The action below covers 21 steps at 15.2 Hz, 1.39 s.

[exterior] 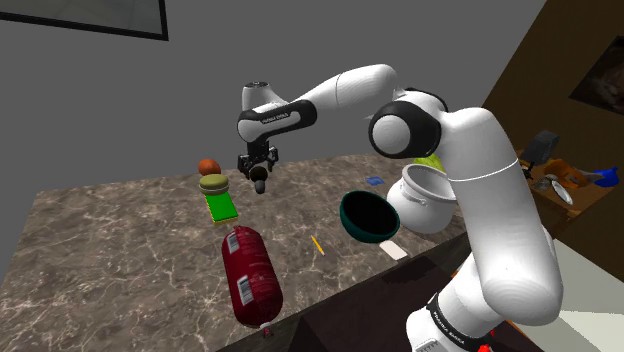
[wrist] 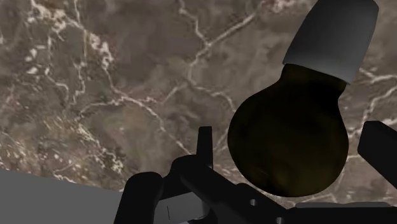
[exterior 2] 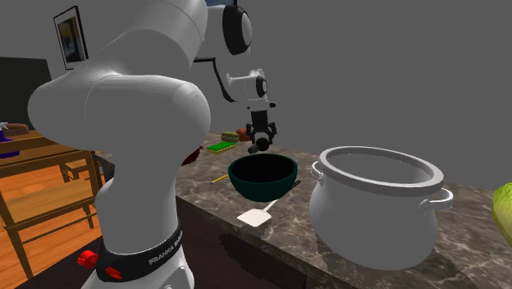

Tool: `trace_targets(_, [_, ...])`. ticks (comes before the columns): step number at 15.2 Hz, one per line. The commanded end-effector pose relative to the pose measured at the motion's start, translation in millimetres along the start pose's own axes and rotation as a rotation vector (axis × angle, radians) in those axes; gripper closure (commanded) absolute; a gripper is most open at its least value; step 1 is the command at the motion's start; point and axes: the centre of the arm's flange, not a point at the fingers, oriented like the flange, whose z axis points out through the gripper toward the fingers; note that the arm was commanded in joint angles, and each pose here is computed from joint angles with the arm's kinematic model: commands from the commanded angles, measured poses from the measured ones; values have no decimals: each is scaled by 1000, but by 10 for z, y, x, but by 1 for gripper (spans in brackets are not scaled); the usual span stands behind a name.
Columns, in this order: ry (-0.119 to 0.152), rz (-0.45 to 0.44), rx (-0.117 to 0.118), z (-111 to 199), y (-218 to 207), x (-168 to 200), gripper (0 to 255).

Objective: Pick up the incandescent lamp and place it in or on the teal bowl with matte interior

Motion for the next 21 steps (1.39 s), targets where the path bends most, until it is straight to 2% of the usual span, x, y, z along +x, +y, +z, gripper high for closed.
trace_targets(1, [0, 0, 0, 4, 0, 0, 0])
trace_targets(4, [0, 0, 0, 4, 0, 0, 0])
trace_targets(5, [0, 0, 0, 4, 0, 0, 255])
trace_targets(14, [0, 0, 0, 4, 0, 0, 255])
trace_targets(21, [0, 0, 0, -362, 46, -4, 255])
